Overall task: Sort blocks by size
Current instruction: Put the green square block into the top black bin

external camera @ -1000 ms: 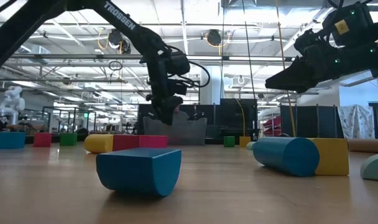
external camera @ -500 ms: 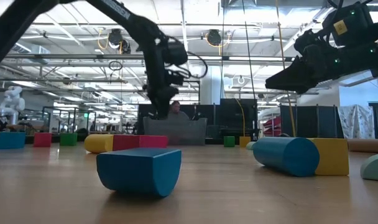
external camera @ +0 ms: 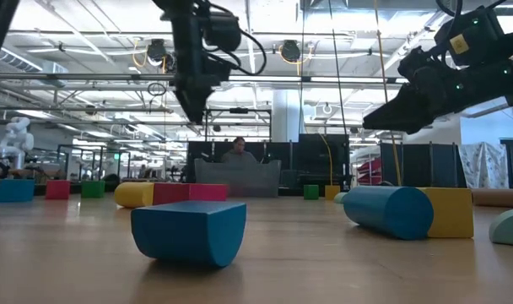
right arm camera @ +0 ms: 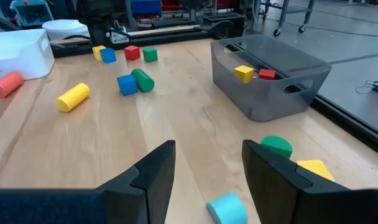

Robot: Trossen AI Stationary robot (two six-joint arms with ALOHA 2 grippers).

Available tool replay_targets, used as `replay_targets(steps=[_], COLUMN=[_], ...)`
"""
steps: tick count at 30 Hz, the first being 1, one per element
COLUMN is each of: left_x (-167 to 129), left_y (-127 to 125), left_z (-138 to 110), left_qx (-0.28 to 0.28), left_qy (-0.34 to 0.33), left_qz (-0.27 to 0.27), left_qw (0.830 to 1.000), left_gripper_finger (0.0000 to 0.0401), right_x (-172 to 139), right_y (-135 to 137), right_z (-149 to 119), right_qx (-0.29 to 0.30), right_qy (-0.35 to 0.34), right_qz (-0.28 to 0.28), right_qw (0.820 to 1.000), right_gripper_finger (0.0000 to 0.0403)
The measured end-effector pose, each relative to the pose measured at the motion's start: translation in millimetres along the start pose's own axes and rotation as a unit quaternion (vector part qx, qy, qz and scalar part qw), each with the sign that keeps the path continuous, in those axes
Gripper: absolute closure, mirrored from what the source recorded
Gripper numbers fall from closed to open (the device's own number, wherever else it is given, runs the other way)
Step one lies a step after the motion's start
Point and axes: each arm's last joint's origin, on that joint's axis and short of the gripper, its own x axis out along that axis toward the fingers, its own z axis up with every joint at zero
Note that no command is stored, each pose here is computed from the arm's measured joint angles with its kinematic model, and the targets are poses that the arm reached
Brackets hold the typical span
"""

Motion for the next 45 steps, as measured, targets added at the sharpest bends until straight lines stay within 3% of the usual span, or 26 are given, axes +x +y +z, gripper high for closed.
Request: replay_targets(steps=[11, 21, 26, 32, 45], left_x=[1, 49, 68, 75, 81], left_y=[-16, -19, -22, -21, -6], left_z=[-68, -128, -150, -156, -151], left_qx=[-0.026, -0.053, -0.041, -0.035, -0.031], left_qy=[0.059, 0.131, 0.165, 0.163, 0.154], left_qz=[0.001, -0.036, -0.016, 0.02, -0.012], left_qw=[0.998, 0.989, 0.985, 0.986, 0.988], left_gripper_finger=[0.0166, 0.0166, 0.0166, 0.0166, 0.0166], right_x=[0, 0, 0, 0, -1], right_y=[0, 0, 0, 0, 7], right_z=[-2, -1, -2, -2, -4], right_qx=[-0.004, 0.007, 0.019, 0.024, 0.039], right_qy=[0.01, 0.007, 0.008, 0.012, 0.024], right_qz=[0.001, 0.001, 0.0, 0.0, 0.041], right_qw=[1.0, 1.0, 1.0, 1.0, 0.998], right_gripper_finger=[0.0227, 0.0227, 0.0227, 0.0227, 0.0227])
